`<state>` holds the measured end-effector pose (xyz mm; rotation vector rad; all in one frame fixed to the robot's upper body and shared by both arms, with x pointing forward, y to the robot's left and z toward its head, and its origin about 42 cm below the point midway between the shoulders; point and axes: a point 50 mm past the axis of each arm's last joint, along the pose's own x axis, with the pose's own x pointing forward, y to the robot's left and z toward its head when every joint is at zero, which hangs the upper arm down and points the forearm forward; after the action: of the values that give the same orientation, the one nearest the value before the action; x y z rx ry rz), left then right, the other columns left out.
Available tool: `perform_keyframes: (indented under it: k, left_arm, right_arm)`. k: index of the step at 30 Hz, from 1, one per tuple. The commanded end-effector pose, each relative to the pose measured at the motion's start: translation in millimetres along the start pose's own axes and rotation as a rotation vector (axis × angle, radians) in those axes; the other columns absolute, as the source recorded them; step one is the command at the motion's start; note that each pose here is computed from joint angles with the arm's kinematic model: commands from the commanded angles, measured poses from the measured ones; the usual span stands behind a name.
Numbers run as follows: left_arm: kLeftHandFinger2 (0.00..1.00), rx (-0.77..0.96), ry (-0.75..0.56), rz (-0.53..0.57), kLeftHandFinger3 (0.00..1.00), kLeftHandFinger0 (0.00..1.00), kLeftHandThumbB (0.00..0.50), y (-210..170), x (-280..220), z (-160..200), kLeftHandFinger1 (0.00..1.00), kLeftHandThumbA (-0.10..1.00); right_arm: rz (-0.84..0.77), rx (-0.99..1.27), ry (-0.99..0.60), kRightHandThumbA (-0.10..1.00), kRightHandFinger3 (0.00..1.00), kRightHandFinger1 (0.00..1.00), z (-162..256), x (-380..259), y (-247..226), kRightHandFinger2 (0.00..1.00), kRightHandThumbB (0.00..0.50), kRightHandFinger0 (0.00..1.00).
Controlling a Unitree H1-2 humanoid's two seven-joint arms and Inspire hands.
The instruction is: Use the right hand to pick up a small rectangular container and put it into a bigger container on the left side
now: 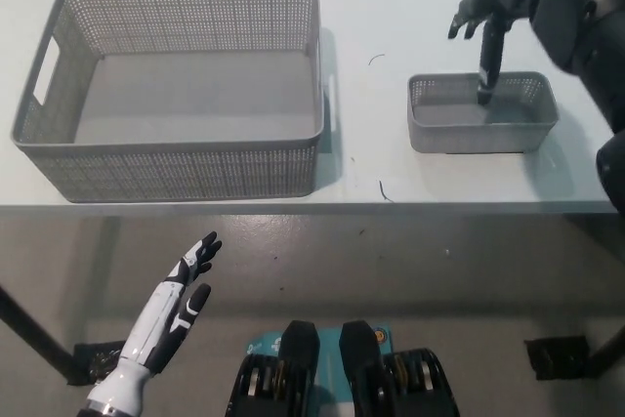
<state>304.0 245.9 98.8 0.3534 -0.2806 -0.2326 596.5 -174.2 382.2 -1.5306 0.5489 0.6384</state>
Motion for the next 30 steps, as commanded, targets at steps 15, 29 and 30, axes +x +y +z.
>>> perform_keyframes:
  k: [15,29,30]
  left_arm:
    - [1.0,0.026,-0.057,-0.008,1.0,1.0,0.207,5,-5,12,1.0,1.0]
    - [1.0,0.03,-0.047,-0.013,1.0,1.0,0.205,6,-8,11,1.0,1.0]
    - [1.0,0.029,-0.049,-0.012,1.0,1.0,0.207,6,-7,12,1.0,1.0]
  right_arm:
    - [-0.056,0.087,0.016,1.0,1.0,1.0,-18,41,51,1.0,0.424,1.0]
    - [-0.195,0.234,-0.024,0.91,1.0,1.0,-28,70,95,1.0,0.359,1.0]
    - [-0.278,0.271,-0.028,0.69,1.0,1.0,-30,71,95,1.0,0.334,0.97]
